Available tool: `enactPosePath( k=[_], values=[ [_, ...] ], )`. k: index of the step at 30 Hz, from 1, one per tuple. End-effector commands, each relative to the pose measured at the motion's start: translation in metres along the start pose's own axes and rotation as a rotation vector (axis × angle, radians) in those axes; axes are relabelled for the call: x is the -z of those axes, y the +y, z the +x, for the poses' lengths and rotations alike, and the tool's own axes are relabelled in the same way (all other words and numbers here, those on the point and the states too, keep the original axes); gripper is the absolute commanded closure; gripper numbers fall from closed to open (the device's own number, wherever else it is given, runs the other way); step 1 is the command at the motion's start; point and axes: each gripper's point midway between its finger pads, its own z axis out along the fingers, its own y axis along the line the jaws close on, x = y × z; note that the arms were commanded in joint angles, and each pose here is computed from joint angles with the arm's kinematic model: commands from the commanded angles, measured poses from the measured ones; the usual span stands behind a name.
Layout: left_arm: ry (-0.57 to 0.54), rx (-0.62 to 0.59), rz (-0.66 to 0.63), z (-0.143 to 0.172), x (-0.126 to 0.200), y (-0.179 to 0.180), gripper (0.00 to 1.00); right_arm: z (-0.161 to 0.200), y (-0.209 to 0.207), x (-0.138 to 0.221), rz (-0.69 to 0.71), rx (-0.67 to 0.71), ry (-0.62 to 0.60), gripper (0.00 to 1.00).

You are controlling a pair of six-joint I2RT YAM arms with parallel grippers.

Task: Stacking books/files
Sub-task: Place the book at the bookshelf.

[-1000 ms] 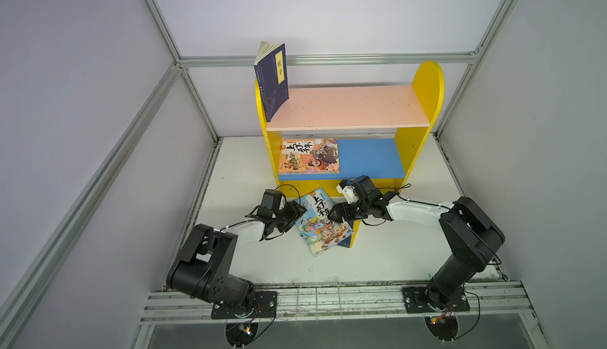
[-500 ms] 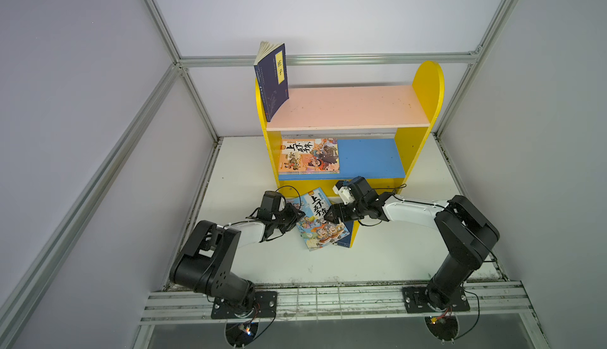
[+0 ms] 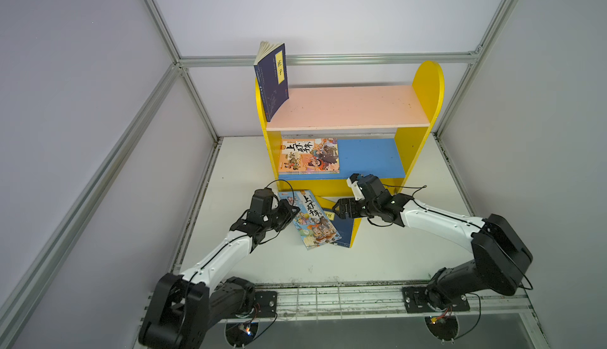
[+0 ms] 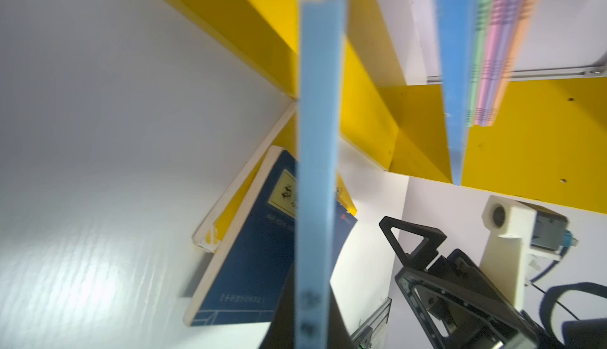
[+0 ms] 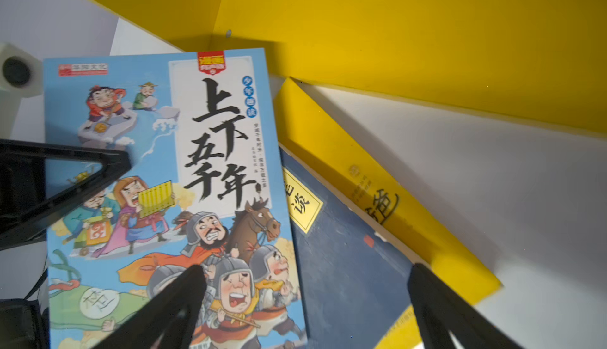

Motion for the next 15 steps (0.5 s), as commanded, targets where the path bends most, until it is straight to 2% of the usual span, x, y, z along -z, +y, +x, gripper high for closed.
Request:
enactPosePath(
  k=[1,5,10,15],
  values=[
    [-0.046,0.036,0.023,-0.005,0.019,-0.016,1.0,0.0,-0.012,0.025,0.08,-0.028,-0.026,0.0],
    [-0.108,0.044,0.115,-0.015,0.042,-0.048,1.0,-0.003,0.008,0.055,-0.003,-0.082,-0.049,0.0],
    [-0.198,0.075,0.24,-0.03,0.065,-0.081,1.0,-0.019,0.047,0.088,-0.261,-0.272,-0.172,0.0],
    [-0.258,0.107,0.31,-0.039,0.079,-0.1,1.0,-0.028,0.078,0.112,-0.413,-0.393,-0.259,0.0]
  ],
)
